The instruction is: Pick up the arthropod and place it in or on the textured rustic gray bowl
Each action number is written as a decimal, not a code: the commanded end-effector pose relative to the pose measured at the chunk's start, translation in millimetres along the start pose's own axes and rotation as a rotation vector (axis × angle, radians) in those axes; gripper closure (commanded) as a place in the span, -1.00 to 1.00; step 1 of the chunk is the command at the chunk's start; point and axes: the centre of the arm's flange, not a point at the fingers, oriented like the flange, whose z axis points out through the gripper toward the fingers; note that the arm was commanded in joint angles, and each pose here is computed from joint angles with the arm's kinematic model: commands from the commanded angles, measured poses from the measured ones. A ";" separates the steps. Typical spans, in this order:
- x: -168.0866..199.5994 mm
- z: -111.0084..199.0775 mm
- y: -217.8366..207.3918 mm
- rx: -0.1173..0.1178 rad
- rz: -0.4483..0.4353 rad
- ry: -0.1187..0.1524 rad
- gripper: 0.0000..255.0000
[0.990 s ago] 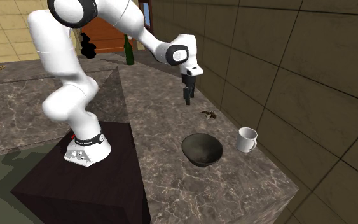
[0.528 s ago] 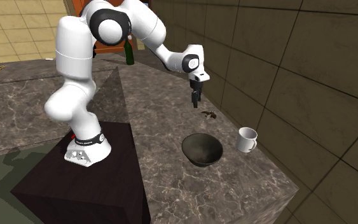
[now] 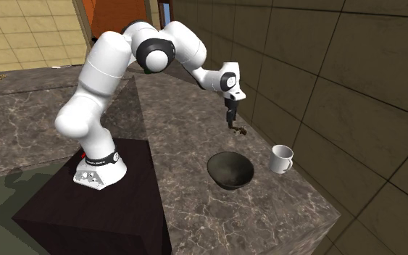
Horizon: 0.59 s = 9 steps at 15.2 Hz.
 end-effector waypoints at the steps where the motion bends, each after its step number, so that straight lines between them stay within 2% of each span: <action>1: 0.9 12.2 -3.9 -0.002 0.001 0.002 -1.00; 6: 1.0 41.7 -3.9 -0.002 0.001 0.002 -1.00; 9: 1.0 41.7 -3.9 -0.002 0.001 0.002 -1.00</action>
